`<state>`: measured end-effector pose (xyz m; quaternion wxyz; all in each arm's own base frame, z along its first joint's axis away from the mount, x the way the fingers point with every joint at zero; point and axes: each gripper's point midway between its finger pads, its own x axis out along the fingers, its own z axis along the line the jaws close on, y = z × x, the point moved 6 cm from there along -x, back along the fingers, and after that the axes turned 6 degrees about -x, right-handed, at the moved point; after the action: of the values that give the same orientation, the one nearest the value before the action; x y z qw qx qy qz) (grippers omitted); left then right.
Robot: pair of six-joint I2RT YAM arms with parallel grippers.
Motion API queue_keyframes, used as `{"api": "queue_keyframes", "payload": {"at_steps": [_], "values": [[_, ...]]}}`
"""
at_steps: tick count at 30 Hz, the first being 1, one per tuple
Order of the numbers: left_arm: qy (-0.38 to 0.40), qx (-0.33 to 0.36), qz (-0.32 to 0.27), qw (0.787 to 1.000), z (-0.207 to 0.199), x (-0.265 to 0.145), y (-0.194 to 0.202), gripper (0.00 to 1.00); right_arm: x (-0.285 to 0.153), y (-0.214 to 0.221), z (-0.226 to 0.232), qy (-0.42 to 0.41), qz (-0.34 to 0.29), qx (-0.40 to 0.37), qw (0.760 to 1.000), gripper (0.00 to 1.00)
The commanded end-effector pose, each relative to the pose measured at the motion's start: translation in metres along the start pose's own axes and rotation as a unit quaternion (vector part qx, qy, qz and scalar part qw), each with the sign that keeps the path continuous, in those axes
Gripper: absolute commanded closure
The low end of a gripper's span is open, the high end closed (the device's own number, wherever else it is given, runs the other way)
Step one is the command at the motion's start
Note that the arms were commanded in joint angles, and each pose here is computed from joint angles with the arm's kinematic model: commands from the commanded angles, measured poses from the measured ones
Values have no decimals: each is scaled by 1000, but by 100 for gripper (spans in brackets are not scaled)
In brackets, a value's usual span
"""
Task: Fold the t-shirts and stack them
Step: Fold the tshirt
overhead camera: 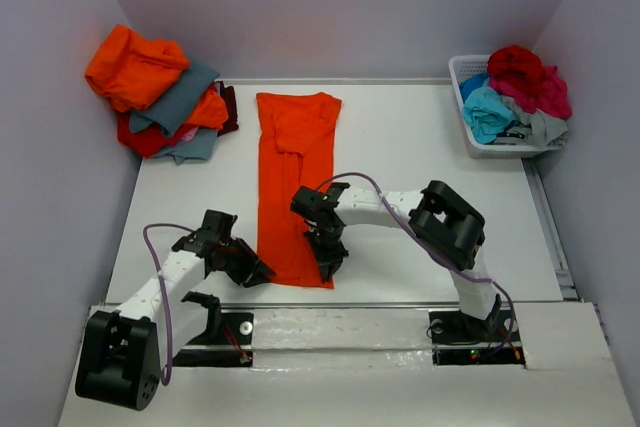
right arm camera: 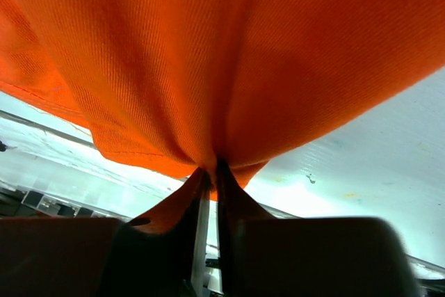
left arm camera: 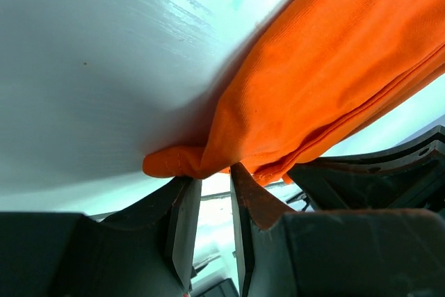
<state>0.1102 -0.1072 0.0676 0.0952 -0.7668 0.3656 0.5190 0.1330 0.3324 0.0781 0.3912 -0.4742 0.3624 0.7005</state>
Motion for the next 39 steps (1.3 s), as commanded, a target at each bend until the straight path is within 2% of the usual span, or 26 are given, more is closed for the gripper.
{"api": "queue_keyframes", "payload": {"at_steps": [1, 2, 3, 4, 7, 9, 16, 20, 22, 25, 31, 35, 36, 39], "values": [[-17, 1, -3, 1000, 9, -2, 2, 64, -9, 5, -3, 18, -9, -8, 1000, 79], [-14, 2, -4, 1000, 7, -3, 1, 64, -11, 4, -2, 13, -13, -10, 1000, 67], [-11, 5, -5, 1000, 5, -5, 1, 62, -13, 4, 0, 9, -17, -13, 1000, 60], [-6, 16, -11, 1000, 2, -7, 0, 59, -21, 1, 4, 2, -31, -16, 999, 46], [8, 50, -45, 998, -17, -21, -7, 52, -39, -5, 11, -1, -66, -25, 998, 28], [4, 62, -63, 996, -21, -28, -11, 48, -45, -8, 12, 5, -82, -27, 996, 26], [-8, 100, -114, 988, -38, -49, -22, 47, -53, -13, 10, -5, -103, -10, 995, 25], [-17, 95, -103, 990, -34, -43, -22, 43, -46, -10, 1, -23, -98, 14, 995, 25], [-25, 85, -103, 991, -31, -41, -22, 36, -45, -8, -3, -38, -104, 25, 994, 25], [-19, 80, -99, 992, -32, -39, -21, 30, -51, -12, -16, -63, -131, 52, 988, 25], [-10, 80, -80, 994, -37, -34, -23, 27, -61, -20, -32, -143, -174, 98, 969, 24], [-9, 80, -67, 995, -41, -30, -25, 27, -59, -25, -34, -192, -181, 118, 957, 24], [-9, 74, -67, 995, -41, -29, -28, 27, -53, -21, -33, -207, -163, 127, 956, 24], [-7, 62, -60, 996, -40, -28, -30, 27, -53, -25, -33, -239, -160, 130, 949, 24]]}}
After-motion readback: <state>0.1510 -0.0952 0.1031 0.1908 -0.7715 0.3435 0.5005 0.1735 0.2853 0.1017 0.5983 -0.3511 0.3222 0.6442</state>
